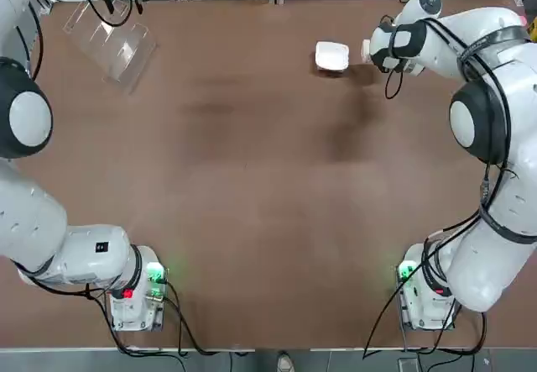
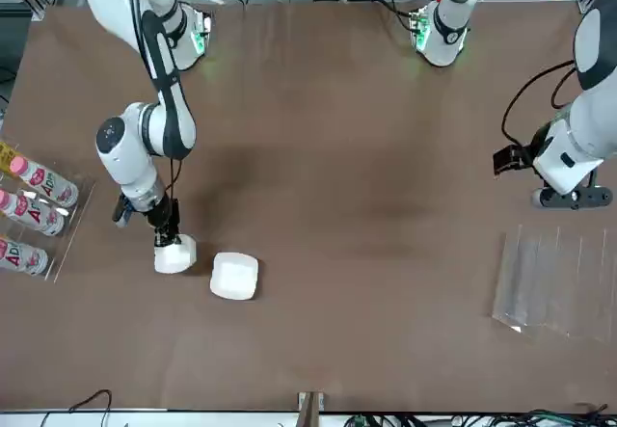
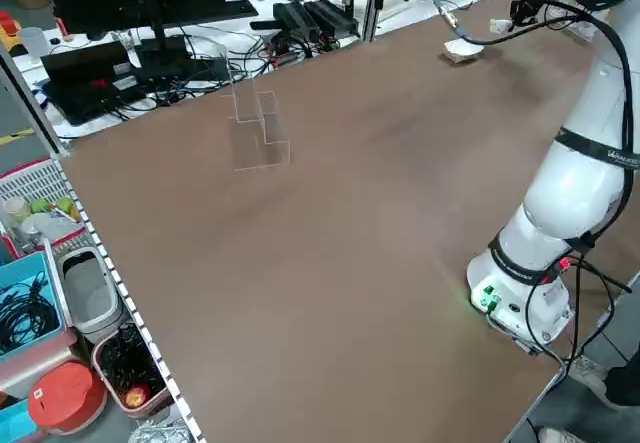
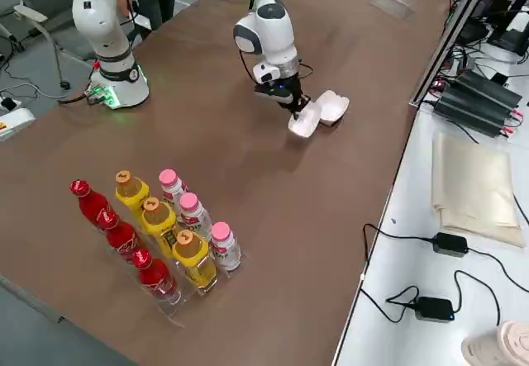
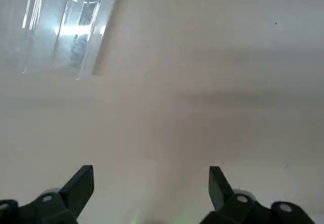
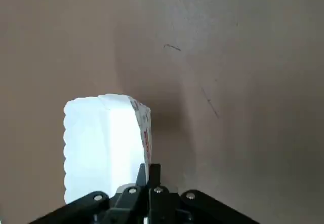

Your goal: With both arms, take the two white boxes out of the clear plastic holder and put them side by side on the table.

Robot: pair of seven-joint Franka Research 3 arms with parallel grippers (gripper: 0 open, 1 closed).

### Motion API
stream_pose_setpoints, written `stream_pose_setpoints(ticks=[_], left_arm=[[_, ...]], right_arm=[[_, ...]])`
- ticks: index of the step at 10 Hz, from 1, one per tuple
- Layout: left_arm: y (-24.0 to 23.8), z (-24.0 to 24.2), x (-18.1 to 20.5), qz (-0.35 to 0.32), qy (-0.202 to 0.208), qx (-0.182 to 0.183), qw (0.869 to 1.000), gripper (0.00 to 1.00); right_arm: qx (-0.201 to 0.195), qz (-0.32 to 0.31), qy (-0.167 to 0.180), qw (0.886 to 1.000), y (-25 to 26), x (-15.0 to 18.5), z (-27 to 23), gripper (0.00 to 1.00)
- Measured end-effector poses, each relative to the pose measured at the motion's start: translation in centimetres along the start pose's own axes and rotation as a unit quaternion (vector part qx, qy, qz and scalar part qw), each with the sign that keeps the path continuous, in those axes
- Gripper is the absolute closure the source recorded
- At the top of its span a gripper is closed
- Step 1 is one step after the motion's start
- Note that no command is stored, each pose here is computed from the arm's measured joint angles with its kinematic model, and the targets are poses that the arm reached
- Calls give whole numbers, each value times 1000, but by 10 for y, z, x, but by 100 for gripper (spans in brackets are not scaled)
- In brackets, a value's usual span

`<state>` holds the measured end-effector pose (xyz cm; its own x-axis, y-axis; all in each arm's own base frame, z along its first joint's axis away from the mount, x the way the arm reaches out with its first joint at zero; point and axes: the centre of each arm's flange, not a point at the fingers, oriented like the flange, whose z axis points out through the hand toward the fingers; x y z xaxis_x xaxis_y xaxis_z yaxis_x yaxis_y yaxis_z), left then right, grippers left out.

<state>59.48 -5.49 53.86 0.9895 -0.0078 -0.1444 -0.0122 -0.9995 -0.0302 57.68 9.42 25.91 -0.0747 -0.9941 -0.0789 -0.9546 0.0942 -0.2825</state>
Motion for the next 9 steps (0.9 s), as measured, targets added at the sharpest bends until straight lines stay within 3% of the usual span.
stream_pose_setpoints(ticks=[4,9], left_arm=[[0,4,3,0,-1,-1,1000,0],[0,4,3,0,-1,-1,1000,0]], right_arm=[[10,15,23,1000,8,2,29,98],[32,65,17,997,5,-12,43,98]])
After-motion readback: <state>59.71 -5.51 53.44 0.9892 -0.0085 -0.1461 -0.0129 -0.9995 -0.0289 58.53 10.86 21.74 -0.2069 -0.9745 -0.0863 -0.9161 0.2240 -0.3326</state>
